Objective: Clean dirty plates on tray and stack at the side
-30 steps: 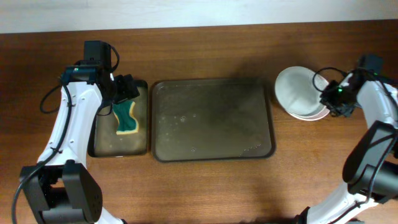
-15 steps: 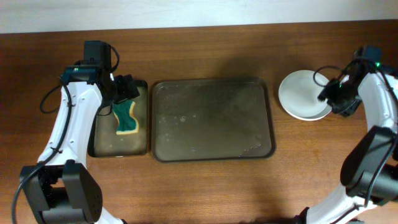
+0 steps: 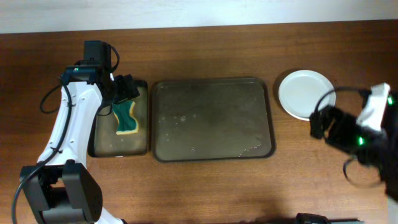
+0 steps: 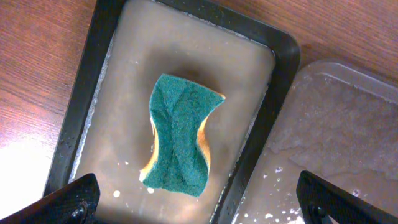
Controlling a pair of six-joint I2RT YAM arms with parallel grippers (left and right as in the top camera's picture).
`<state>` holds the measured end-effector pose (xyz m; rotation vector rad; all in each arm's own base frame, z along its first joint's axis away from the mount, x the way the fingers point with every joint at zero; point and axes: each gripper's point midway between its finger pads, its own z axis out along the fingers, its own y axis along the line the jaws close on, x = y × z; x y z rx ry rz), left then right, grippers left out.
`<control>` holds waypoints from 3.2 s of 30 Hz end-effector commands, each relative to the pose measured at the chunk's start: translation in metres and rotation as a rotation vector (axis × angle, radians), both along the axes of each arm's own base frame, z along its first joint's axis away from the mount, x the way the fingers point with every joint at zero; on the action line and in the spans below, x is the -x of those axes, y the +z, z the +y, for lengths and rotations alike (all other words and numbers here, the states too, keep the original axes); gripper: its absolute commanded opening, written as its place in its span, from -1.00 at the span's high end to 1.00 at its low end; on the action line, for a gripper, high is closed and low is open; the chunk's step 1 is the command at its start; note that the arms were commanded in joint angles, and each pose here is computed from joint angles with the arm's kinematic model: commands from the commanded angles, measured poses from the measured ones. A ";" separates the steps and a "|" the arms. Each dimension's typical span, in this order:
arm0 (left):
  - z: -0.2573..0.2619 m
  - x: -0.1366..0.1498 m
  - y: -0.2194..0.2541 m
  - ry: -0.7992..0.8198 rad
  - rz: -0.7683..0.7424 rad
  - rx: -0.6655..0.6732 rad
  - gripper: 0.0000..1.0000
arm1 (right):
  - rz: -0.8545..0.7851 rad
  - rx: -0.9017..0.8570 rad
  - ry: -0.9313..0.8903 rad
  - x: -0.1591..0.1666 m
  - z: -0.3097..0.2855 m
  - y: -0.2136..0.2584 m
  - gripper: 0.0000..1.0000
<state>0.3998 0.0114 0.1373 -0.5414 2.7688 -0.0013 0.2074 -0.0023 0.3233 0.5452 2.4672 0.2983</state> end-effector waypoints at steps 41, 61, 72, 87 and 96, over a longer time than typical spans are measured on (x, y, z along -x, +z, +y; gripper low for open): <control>0.003 -0.002 0.007 -0.001 -0.020 0.000 -0.99 | -1.025 0.158 0.323 -0.022 0.052 -0.107 -0.97; 0.003 -0.002 0.007 -0.001 -0.020 0.000 -0.99 | -0.855 0.451 0.131 -0.038 -0.002 -0.168 -0.97; 0.003 -0.002 0.007 -0.001 -0.020 0.000 -0.99 | -0.857 0.550 0.198 -0.039 0.000 -0.167 -0.97; 0.003 -0.002 0.007 -0.001 -0.020 0.000 -0.99 | -0.857 0.550 0.198 -0.039 0.000 -0.167 -0.97; 0.003 -0.002 0.004 -0.001 -0.010 -0.001 -0.99 | -0.857 0.550 0.198 -0.039 0.000 -0.167 -0.97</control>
